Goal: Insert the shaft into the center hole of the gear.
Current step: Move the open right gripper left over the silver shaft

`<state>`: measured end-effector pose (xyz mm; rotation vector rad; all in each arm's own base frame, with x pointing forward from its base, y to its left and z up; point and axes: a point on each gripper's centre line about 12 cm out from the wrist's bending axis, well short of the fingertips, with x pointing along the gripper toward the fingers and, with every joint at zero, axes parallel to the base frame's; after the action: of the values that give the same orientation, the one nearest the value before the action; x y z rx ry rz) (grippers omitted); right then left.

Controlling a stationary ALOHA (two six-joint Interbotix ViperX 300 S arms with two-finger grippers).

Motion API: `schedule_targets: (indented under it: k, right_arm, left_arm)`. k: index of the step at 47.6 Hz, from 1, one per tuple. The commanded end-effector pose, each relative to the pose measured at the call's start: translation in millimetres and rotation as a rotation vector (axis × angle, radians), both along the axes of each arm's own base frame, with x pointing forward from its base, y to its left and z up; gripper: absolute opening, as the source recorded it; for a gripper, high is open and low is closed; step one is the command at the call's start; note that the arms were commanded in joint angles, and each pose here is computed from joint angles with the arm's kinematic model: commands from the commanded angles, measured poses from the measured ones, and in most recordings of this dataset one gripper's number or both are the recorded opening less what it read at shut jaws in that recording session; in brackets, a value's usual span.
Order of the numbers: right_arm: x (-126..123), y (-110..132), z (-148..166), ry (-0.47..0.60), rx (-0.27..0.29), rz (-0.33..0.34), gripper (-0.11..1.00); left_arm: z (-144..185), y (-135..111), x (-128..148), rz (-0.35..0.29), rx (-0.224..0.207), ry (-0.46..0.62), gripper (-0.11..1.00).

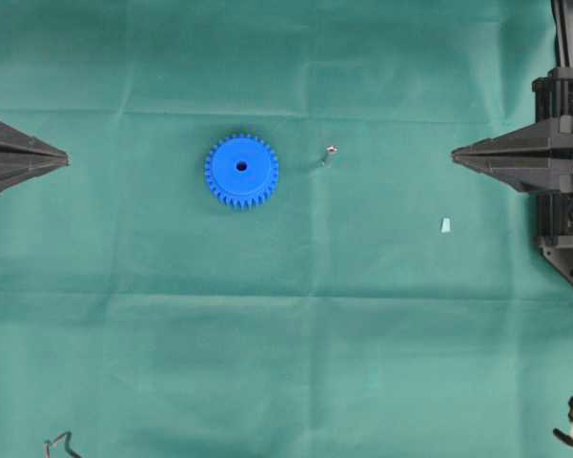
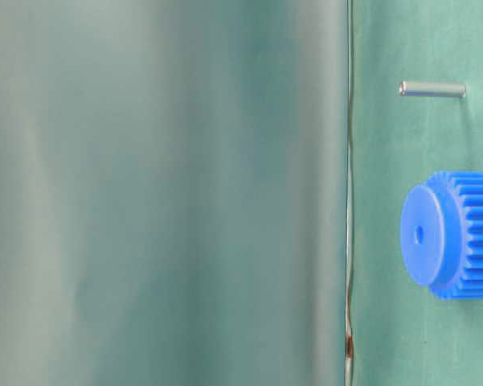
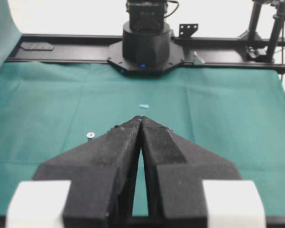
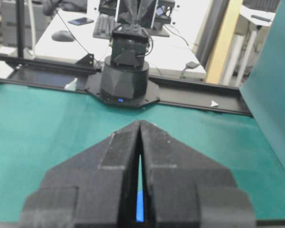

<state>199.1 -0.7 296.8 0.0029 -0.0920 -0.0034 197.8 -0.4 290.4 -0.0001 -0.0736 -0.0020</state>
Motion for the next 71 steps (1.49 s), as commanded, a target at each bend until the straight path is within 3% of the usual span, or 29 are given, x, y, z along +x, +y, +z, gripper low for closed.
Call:
schedule_targets:
  k: [1,9,22,30,35,45,47,52,71]
  right_arm:
    - [2,-2,2,0.003,-0.014,-0.009,0.03]
    - [7,-11,-2,0.075,-0.005,-0.054,0.03]
    - [11,-19,-2,0.092,0.0,-0.09,0.03]
    - [19,-28,-11,0.133,0.034,-0.13,0.05]
    - [28,-32,-14,0.148,0.06,-0.147,0.25]
    - [48,-37,-31,0.194,0.067,-0.157,0.88]
    - [52,-39,-35,0.204,0.071,-0.163,0.93]
    - [65,-45,-48,0.247,0.093,-0.185,0.87]
    - [97,-67,-114,0.388,0.152,-0.269,0.88]
  left_arm:
    - [15,1,3,0.001,0.0,-0.021,0.0]
    - [18,1,4,0.001,0.001,-0.015,0.0]
    - [16,1,4,0.001,-0.006,0.003,0.0]
    - [16,1,4,0.001,-0.008,0.005,0.0]
    - [16,1,4,0.001,-0.008,0.005,0.0]
    - [16,1,4,0.001,-0.006,0.002,0.0]
    - [16,1,4,0.001,-0.005,0.0,0.0]
    - [16,1,4,0.001,-0.005,0.0,0.0]
    - [16,1,4,0.001,-0.005,0.002,0.0]
